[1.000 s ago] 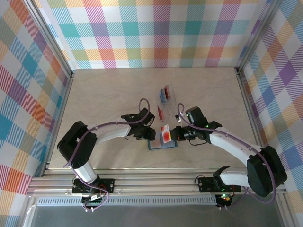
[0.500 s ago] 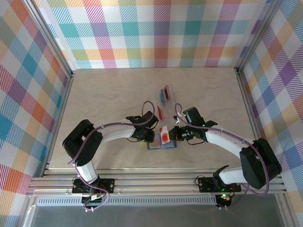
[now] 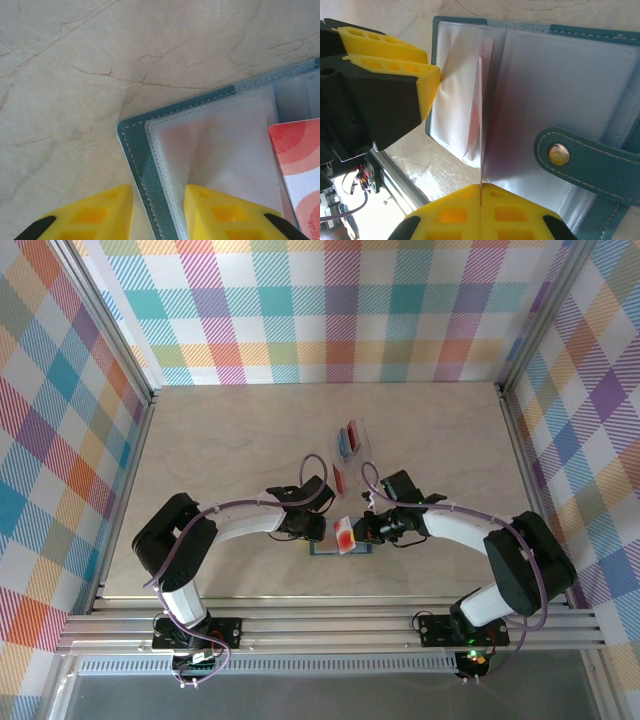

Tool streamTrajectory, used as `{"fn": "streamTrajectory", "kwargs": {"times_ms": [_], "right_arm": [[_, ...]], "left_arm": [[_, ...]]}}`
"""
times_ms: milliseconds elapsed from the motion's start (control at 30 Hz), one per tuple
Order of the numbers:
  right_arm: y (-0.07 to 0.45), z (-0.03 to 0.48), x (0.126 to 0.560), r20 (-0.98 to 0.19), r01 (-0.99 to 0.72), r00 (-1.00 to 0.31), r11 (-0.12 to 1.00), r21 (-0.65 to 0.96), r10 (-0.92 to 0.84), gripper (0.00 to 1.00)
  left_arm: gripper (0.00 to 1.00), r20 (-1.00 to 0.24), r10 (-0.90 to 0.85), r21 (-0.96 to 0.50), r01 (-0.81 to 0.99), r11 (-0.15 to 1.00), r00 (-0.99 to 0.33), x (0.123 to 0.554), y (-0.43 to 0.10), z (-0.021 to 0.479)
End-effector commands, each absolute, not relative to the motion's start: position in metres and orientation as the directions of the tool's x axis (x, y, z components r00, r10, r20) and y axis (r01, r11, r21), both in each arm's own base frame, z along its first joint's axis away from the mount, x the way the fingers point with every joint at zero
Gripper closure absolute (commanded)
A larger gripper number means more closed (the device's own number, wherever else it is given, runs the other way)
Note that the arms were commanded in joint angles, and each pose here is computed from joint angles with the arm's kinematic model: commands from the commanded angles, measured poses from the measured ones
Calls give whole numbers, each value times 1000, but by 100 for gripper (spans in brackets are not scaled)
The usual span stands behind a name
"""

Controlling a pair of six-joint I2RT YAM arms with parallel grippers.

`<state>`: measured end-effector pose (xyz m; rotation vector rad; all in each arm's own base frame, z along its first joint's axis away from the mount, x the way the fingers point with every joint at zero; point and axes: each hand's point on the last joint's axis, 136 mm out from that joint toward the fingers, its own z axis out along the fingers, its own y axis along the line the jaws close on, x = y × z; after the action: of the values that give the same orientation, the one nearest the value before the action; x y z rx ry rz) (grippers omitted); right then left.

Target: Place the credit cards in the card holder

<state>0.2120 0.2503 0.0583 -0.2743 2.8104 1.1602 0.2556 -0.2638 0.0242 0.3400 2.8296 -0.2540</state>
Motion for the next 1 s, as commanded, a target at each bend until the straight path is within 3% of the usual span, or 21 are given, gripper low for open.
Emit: {"fn": "streamTrajectory", "kwargs": {"times_ms": [0,967], "right_arm": [[257,62,212,-141,-199,-980,669,716,-141,100],[268,49,225,-72,-96,-995,664,741,-64,100]], "left_arm": [[68,-246,225,-102,256,961,-943,242,-255,8],[70,-235,210,-147,248,958,-949,235,-259,10]]}}
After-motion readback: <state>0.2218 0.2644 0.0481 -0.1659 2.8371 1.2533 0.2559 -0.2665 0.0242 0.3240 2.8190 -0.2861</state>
